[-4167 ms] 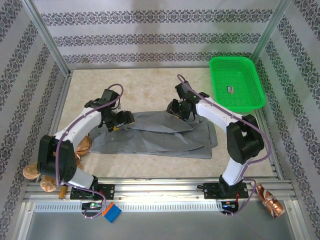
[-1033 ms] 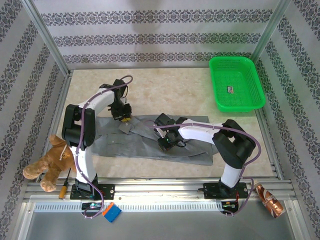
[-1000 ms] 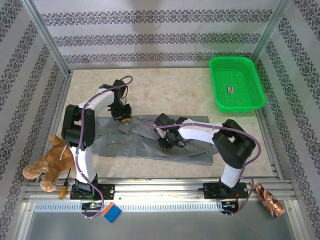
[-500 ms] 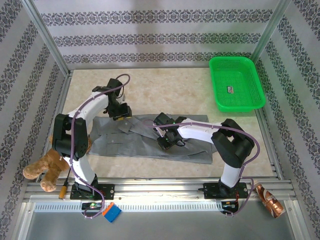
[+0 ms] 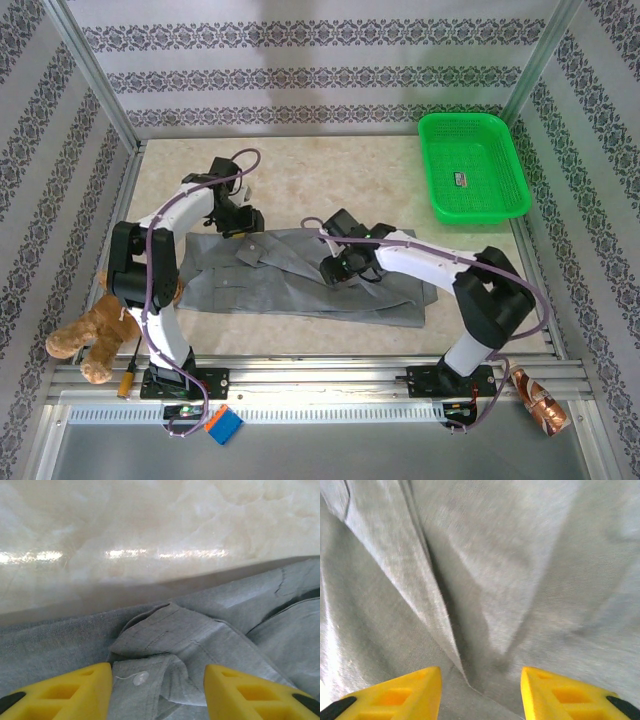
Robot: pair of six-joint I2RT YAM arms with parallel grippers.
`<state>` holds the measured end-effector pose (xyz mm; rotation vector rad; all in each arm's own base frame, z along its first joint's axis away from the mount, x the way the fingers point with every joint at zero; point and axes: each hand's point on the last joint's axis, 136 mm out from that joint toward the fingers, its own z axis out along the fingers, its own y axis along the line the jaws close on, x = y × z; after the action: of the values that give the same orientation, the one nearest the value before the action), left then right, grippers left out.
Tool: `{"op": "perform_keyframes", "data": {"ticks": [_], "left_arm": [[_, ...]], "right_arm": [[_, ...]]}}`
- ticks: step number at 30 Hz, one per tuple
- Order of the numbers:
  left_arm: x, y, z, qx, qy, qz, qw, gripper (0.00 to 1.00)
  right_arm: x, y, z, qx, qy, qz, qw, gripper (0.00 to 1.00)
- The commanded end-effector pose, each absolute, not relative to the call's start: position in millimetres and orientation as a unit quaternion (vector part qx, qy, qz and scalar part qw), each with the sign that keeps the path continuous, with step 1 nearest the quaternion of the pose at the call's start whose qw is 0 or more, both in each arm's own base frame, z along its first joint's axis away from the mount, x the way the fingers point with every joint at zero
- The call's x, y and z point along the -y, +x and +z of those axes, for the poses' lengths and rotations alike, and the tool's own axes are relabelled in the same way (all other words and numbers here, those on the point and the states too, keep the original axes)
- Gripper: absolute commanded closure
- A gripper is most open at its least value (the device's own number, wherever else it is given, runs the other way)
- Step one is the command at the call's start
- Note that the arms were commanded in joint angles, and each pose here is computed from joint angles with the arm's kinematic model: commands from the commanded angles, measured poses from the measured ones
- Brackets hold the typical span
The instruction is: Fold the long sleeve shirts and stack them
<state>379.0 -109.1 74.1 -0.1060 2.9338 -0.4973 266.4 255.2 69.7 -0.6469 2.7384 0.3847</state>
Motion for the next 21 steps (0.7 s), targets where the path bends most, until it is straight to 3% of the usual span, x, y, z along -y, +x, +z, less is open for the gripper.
{"op": "perform_keyframes", "data": {"ticks": [1,21], "left_arm": [[105,380,61,-0.984,-0.012,-0.157,0.081,0.5],[94,366,39,-0.991,-0.008,-0.118,0.066,0.59]], "right_arm": [[-245,270,83,-0.956,-0.196,0.145,0.162,0.51],[-210,297,125,-0.953,-0.109,0.186,0.212,0.46]]}}
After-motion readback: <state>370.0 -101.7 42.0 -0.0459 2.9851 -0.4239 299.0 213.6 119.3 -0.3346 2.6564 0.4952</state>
